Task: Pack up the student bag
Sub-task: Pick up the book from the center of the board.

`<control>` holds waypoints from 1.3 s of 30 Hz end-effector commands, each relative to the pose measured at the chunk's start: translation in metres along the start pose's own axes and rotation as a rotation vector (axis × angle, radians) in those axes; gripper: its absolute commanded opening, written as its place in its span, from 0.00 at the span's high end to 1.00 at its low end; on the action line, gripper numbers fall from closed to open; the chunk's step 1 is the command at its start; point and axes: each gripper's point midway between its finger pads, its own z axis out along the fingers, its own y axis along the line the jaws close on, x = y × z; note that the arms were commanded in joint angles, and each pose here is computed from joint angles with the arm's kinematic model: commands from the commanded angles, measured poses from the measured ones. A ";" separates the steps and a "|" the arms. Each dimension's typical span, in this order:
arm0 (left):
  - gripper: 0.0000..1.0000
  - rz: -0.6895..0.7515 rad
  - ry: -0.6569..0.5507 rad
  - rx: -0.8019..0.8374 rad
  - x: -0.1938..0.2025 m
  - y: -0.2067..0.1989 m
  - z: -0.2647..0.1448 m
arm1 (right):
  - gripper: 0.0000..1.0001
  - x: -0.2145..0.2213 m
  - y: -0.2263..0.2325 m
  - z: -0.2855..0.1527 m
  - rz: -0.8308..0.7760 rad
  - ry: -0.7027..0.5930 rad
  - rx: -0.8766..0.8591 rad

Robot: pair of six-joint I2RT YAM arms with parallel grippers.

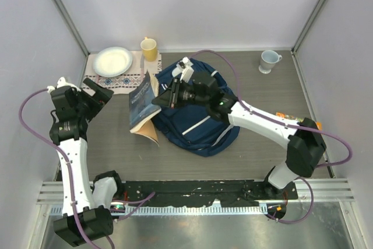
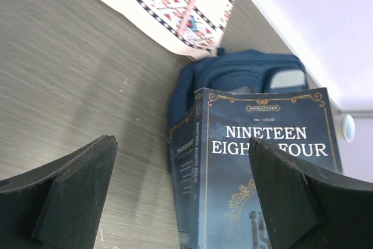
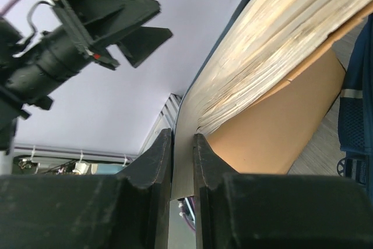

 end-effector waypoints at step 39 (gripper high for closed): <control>0.00 -0.092 0.454 0.472 0.189 -0.044 0.071 | 0.99 0.061 -0.132 -0.092 0.104 -0.093 0.267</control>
